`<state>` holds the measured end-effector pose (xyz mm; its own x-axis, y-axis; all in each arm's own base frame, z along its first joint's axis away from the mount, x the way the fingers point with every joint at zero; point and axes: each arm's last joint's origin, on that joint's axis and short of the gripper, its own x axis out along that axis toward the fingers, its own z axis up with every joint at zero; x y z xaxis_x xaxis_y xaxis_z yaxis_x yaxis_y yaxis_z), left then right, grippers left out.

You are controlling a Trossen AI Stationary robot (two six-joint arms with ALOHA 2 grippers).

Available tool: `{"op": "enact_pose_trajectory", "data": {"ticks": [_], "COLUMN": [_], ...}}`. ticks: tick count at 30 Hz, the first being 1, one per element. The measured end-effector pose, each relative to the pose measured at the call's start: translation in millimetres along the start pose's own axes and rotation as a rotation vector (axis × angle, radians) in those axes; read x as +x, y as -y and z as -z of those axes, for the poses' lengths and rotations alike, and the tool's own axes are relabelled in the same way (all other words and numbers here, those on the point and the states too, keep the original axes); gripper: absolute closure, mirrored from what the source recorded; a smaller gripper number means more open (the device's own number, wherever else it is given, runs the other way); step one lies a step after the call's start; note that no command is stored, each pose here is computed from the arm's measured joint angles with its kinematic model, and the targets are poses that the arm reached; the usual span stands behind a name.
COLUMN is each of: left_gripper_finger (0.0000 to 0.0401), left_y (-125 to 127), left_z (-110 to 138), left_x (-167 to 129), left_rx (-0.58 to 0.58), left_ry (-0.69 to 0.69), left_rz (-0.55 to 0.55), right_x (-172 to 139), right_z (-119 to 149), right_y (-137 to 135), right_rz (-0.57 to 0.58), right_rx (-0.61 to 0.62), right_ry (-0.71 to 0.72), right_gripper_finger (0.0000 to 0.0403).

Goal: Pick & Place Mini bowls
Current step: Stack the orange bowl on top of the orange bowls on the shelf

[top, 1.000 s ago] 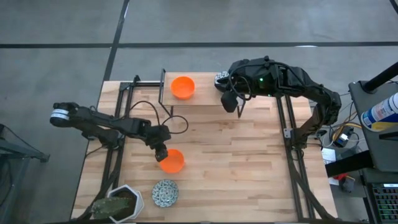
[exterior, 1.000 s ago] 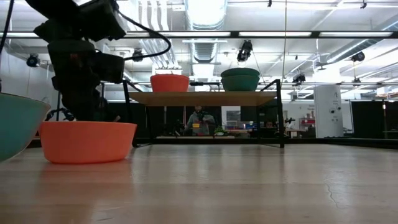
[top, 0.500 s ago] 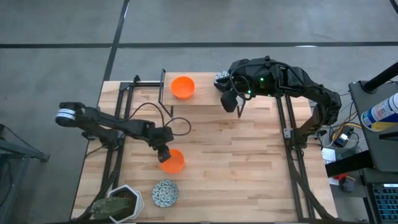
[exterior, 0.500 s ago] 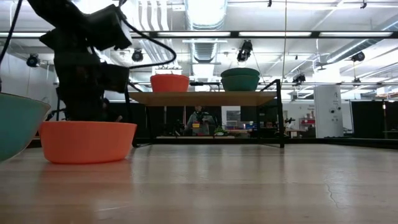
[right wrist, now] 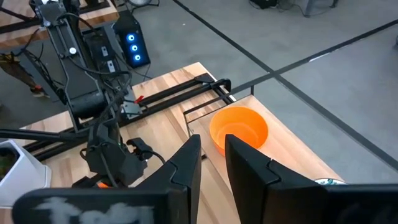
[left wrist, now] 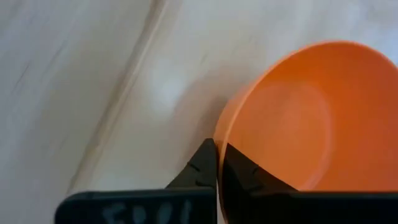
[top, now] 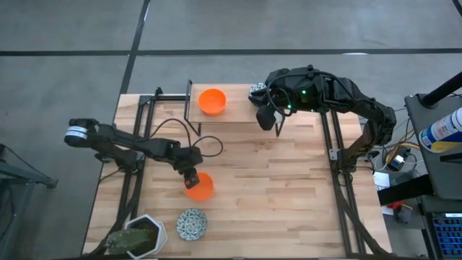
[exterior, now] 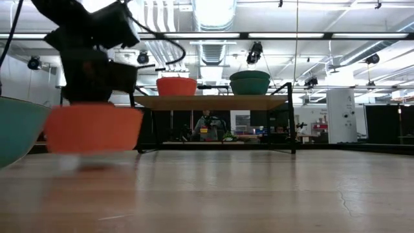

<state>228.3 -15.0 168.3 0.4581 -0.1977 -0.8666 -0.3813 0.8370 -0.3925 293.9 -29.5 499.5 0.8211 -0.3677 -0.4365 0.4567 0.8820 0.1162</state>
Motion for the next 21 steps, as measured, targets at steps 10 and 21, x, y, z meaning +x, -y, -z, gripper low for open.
{"op": "enact_pose_trajectory", "data": {"ticks": [10, 21], "left_gripper_finger": [0.0400, 0.0401], "left_y": [30, 22], "left_z": [-44, -100], "left_x": [-53, -157], "left_rx": [-0.033, -0.099], "left_ry": [0.109, 0.275], "left_rz": [0.106, 0.018], "right_x": [0, 0], "right_z": [0, 1], "right_y": [0, -1], "right_rz": [0.001, -0.004], "right_rx": [-0.002, -0.011], "right_ry": [-0.005, -0.005], "right_gripper_finger": [0.0340, 0.0340]}}
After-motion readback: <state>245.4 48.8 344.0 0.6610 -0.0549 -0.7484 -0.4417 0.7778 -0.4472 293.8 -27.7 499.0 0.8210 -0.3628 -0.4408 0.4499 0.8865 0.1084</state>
